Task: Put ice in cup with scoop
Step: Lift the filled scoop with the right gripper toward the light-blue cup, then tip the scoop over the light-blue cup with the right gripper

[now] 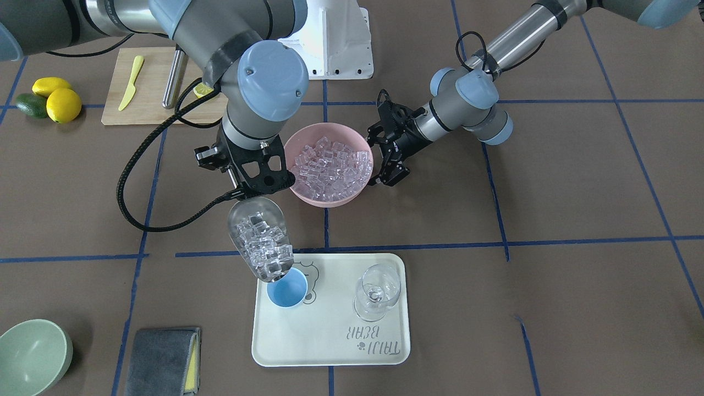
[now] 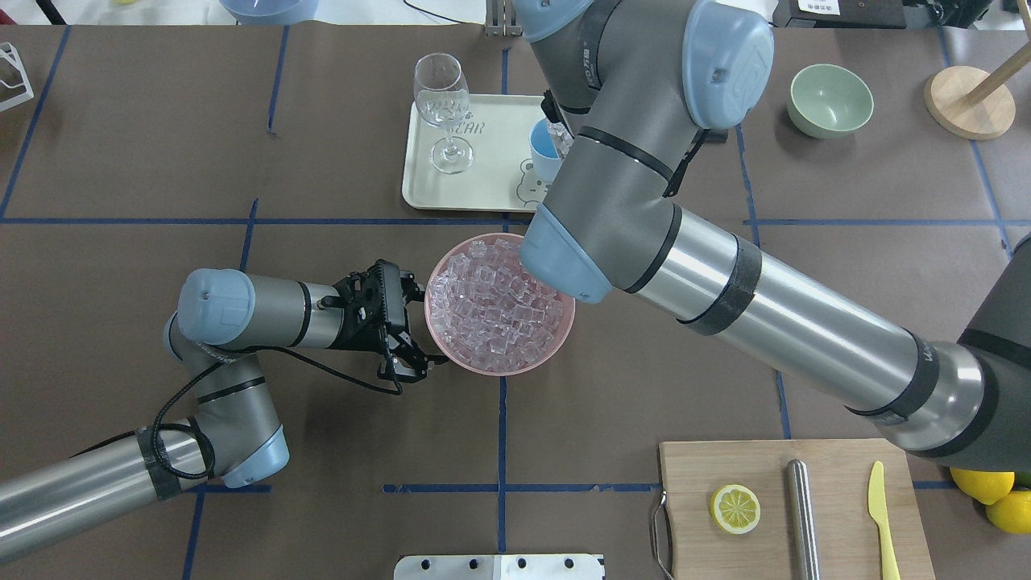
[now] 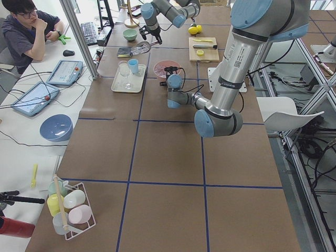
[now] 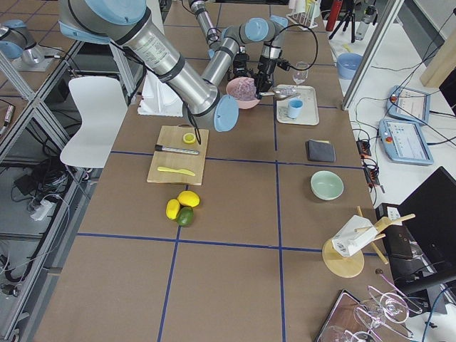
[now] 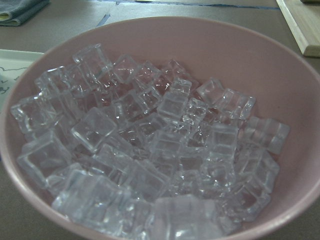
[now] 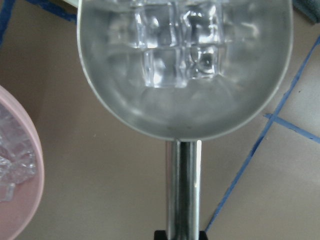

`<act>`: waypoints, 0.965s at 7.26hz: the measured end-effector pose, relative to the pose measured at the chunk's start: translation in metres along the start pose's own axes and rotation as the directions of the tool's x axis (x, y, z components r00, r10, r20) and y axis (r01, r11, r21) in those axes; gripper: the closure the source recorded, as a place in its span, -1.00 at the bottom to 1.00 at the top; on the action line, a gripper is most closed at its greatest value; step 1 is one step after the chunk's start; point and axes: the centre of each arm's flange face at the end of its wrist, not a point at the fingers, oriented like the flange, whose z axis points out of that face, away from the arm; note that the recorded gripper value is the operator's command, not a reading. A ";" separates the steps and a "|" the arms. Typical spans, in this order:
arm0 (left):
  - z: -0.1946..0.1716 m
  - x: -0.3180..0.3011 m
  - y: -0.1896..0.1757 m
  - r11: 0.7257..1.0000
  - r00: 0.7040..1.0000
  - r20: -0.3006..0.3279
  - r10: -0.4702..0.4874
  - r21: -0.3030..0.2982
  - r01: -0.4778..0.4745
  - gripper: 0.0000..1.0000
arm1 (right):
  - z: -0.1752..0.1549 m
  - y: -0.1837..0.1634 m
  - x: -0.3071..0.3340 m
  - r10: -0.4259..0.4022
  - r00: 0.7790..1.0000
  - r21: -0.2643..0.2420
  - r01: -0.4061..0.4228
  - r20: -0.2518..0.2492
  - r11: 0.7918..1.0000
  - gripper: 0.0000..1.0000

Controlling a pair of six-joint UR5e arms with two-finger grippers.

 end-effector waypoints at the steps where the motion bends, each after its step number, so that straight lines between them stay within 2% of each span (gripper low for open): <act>1: 0.000 0.000 0.000 1.000 1.000 0.000 0.000 0.000 0.000 -1.00 | 0.001 0.000 0.008 -0.042 0.998 -0.018 0.041 -0.042 0.999 1.00; 3: 0.000 0.000 0.000 1.000 1.000 0.000 0.000 0.000 0.000 -1.00 | 0.001 0.003 0.021 -0.143 0.984 -0.068 0.136 -0.106 0.988 1.00; 5: 0.000 0.000 0.001 1.000 1.000 0.000 -0.001 -0.001 0.001 -1.00 | -0.010 0.006 0.028 -0.218 0.966 -0.110 0.204 -0.137 0.973 1.00; 7: 0.000 0.000 0.001 1.000 1.000 0.000 -0.001 -0.002 0.001 -1.00 | -0.018 0.008 0.036 -0.270 0.952 -0.133 0.251 -0.147 0.959 1.00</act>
